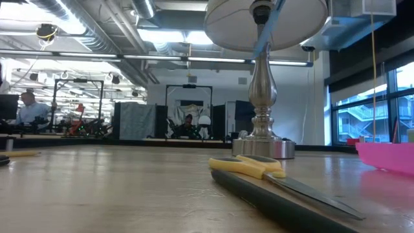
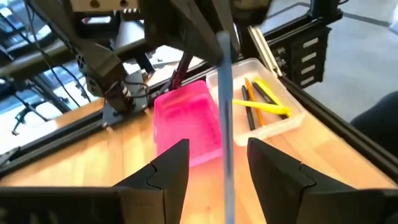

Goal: Pick & place school supplies into a supply box
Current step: Put the blue pen into the supply box

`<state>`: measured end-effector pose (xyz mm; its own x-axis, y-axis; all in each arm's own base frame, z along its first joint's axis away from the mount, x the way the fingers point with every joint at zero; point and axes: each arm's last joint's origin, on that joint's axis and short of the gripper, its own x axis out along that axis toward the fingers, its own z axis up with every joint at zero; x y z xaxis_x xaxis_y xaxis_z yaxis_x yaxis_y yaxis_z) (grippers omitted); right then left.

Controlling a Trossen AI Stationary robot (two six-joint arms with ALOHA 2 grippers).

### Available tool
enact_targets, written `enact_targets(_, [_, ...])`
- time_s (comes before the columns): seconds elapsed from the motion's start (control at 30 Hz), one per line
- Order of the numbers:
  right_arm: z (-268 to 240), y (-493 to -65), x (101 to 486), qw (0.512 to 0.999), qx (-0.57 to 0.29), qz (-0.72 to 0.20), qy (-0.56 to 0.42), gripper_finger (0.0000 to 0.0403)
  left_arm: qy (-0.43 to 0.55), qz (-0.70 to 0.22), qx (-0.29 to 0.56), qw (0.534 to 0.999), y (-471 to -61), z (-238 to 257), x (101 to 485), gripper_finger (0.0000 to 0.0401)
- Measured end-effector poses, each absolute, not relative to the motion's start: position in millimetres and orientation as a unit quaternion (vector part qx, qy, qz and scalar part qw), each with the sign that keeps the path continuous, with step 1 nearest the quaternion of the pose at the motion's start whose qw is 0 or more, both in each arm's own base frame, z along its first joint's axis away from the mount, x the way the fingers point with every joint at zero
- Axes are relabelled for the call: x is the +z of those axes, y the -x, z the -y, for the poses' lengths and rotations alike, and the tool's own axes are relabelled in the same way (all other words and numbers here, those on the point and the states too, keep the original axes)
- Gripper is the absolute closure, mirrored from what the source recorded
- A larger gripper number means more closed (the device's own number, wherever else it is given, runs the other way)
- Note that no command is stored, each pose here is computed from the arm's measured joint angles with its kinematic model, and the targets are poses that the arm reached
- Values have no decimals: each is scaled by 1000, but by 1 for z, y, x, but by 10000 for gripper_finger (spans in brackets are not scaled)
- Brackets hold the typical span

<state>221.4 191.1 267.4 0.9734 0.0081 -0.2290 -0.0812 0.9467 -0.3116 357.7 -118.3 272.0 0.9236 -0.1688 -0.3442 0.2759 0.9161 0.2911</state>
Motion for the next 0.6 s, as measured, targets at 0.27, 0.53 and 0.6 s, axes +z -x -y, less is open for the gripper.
enact_targets(0.27, [-174, -189, 283, 976, 85, -194, -49, 372, -144, -203, -114, 962, -340, 113, 283, 247])
enact_targets(0.53, [-169, -166, 280, 864, 189, -381, -268, 372, -149, -224, -114, 956, -344, 113, 273, 244])
enact_targets(0.6, [-173, -163, 279, 838, 207, -409, -295, 372, -149, -228, -114, 955, -344, 113, 272, 244])
